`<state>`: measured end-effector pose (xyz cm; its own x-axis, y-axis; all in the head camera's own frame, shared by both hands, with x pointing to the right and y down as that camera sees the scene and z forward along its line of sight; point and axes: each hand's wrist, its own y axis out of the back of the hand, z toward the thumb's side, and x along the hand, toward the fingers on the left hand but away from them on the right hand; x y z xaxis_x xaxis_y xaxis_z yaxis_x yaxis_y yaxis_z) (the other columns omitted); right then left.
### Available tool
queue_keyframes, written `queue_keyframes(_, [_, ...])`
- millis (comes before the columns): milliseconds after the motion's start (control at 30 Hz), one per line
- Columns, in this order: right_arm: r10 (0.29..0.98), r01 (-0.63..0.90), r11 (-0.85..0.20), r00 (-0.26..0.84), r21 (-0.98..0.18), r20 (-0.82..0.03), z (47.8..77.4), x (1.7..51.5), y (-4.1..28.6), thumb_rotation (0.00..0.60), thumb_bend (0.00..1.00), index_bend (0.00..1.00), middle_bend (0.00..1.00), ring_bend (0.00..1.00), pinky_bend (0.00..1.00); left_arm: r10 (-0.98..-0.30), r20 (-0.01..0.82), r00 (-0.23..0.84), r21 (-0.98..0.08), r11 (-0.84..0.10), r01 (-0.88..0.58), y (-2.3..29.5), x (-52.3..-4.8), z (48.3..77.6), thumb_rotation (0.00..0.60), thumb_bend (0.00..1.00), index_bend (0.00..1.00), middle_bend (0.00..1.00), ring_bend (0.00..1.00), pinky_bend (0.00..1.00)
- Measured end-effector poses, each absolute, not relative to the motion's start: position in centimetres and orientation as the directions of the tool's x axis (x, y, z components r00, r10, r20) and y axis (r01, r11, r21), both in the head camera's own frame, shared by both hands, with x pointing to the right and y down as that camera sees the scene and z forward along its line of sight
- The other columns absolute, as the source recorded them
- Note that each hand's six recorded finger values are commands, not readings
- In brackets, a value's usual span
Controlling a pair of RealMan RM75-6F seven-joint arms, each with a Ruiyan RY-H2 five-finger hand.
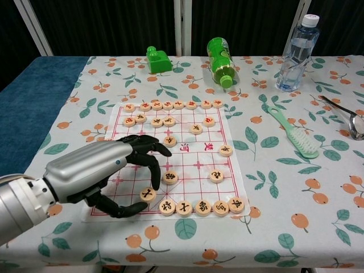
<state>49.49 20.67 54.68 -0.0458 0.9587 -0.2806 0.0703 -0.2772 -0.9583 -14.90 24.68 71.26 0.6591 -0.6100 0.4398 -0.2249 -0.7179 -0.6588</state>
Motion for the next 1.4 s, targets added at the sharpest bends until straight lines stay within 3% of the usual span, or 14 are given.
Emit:
queue_keyframes(467, [0.96, 0.066, -0.265, -0.069, -0.962, -0.27, 54.2, 50.3, 20.7, 0.6, 0.12, 0.0, 0.0, 0.0, 0.0, -0.58, 0.413, 0.702, -0.667, -0.718, -0.201, 23.9, -12.5, 72.0, 0.6, 0.35, 0.51, 0.13, 0.0, 0.02])
queue_keyframes(933, [0.96, 0.071, -0.264, -0.08, -0.962, -0.269, 54.3, 50.7, 20.6, 0.6, 0.12, 0.0, 0.0, 0.0, 0.0, -0.6, 0.408, 0.688, -0.665, -0.712, -0.226, 23.2, -12.0, 72.6, 0.6, 0.35, 0.5, 0.13, 0.0, 0.02])
queue_keyframes(1400, [0.958, 0.069, -0.27, -0.082, -0.96, -0.276, 54.5, 50.9, 20.7, 0.6, 0.12, 0.0, 0.0, 0.0, 0.0, -0.591, 0.399, 0.701, -0.66, -0.716, -0.228, 23.5, -12.1, 72.7, 0.6, 0.34, 0.44, 0.13, 0.0, 0.01])
